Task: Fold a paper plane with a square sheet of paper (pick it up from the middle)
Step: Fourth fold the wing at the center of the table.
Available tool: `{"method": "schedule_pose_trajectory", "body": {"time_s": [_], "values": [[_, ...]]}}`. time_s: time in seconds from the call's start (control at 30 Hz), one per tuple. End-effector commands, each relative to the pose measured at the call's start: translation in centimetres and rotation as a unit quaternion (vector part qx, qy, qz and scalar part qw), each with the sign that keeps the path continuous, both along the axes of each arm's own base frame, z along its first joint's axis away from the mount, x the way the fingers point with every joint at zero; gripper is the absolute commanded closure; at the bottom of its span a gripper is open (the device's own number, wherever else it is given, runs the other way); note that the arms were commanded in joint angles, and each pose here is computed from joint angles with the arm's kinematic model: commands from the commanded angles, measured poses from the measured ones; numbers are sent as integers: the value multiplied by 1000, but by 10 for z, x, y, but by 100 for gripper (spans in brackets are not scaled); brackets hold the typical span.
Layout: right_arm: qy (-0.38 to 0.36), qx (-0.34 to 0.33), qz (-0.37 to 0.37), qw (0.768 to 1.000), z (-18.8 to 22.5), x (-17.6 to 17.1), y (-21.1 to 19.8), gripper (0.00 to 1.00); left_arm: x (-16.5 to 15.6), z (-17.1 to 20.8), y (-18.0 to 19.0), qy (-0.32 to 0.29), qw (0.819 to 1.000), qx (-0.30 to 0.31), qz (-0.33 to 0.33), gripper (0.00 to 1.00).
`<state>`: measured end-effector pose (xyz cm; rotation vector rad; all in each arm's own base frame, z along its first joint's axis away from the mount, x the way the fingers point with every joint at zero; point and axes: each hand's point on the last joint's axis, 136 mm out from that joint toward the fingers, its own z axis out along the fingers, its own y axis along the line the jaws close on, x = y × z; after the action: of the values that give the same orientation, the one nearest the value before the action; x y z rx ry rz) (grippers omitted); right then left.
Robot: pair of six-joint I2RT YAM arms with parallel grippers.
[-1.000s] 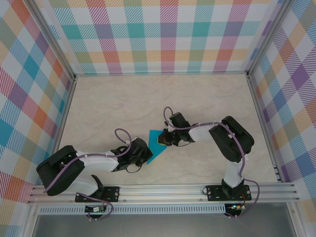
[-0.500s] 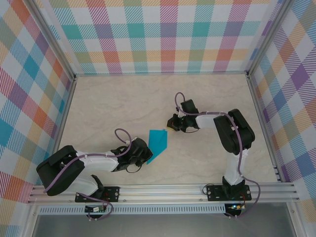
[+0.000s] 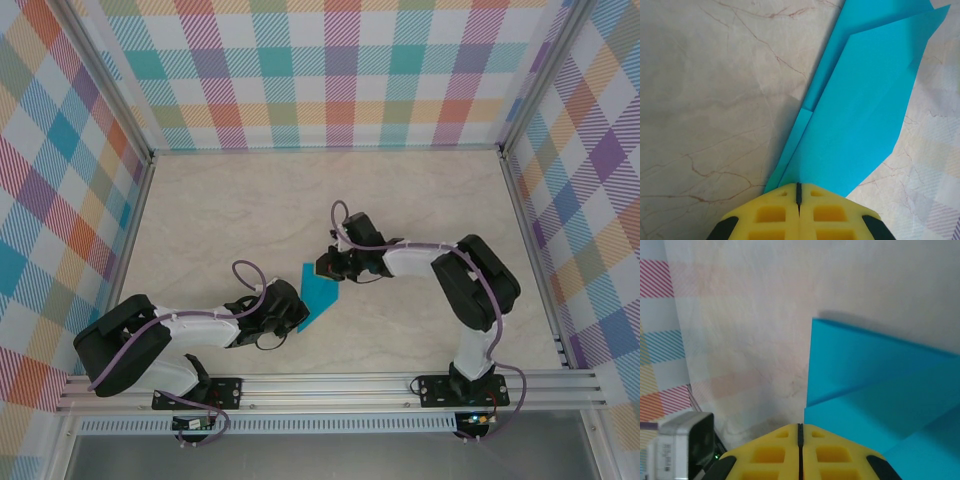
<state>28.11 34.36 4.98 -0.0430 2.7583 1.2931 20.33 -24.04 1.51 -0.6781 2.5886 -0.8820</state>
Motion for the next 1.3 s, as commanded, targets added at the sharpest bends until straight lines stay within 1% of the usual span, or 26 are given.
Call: {"method": "schedule_pose_trajectory", "body": {"time_s": [0.0, 0.13, 0.27, 0.37, 0.43, 0.5, 0.6, 0.67, 0.8, 0.97, 1.03, 1.17, 1.27], "values": [[27, -7, 1, 1000, -23, -10, -1, 93, -39, -52, 57, 81, 989, 127, 4, 100], [35, -48, -4, 998, -45, -14, -13, 94, -38, -50, 53, 80, 990, 120, 0, 100], [50, -85, -9, 995, -67, -19, -25, 95, -34, -40, 45, 73, 990, 116, -15, 100], [59, -96, -13, 994, -75, -23, -30, 95, -31, -28, 39, 63, 992, 104, -21, 100], [62, -90, -14, 994, -75, -25, -29, 95, -26, -14, 31, 46, 996, 79, -22, 100], [65, -93, -16, 993, -77, -26, -31, 95, -17, 9, 18, 18, 998, 42, -30, 100], [67, -98, -18, 993, -80, -27, -33, 96, -3, 42, 7, -11, 999, 13, -29, 99], [69, -98, -18, 993, -81, -28, -33, 96, 7, 59, -2, -29, 999, -23, -23, 99], [71, -99, -20, 992, -82, -29, -34, 95, 23, 71, -16, -43, 996, -74, -6, 99], [73, -98, -21, 992, -83, -30, -34, 95, 36, 60, -32, -38, 995, -94, 2, 99], [76, -97, -20, 992, -85, -31, -34, 95, 40, 57, -42, -36, 994, -107, -4, 99], [77, -98, -20, 992, -86, -32, -35, 95, 43, 38, -45, -19, 996, -90, 1, 100], [78, -97, -21, 992, -86, -32, -35, 95, 35, 15, -32, 6, 998, -57, 15, 100]]}}
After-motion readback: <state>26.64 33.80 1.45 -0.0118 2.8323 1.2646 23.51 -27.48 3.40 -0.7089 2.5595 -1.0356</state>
